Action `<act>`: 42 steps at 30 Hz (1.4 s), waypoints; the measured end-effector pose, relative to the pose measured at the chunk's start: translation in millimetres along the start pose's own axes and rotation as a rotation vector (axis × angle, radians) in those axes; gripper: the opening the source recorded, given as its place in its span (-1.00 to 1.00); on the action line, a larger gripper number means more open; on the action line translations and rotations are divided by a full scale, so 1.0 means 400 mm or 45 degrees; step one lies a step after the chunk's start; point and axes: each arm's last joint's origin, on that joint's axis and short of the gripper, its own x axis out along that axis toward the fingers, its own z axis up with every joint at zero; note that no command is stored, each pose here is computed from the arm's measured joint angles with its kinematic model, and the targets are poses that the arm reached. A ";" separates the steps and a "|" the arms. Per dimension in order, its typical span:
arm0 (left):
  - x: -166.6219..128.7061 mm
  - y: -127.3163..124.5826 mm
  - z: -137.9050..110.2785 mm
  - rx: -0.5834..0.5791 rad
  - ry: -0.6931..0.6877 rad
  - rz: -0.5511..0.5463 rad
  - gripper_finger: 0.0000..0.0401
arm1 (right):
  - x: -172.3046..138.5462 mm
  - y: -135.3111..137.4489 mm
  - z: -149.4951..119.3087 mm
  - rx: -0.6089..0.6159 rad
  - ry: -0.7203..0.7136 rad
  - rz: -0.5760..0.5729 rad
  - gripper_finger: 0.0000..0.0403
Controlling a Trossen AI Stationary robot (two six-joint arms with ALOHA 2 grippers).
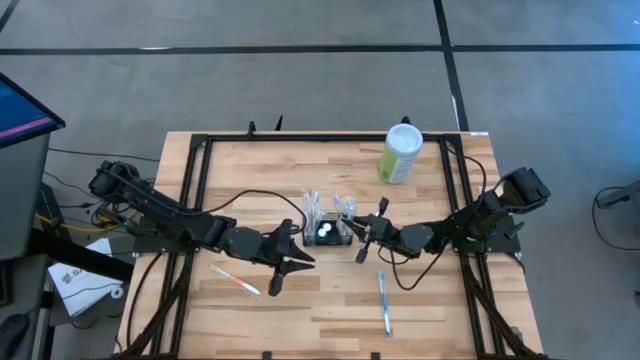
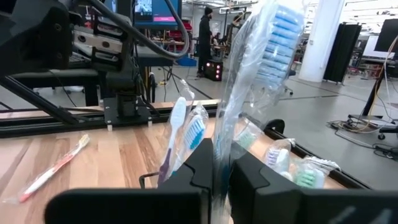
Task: Pick & Place toothbrushing station
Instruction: Put the left blue toothbrush into the right compartment of the organizer
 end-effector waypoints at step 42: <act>0.000 -0.002 0.006 0.019 -0.030 -0.012 -0.69 | -0.036 0.029 0.004 0.017 -0.008 -0.068 -0.87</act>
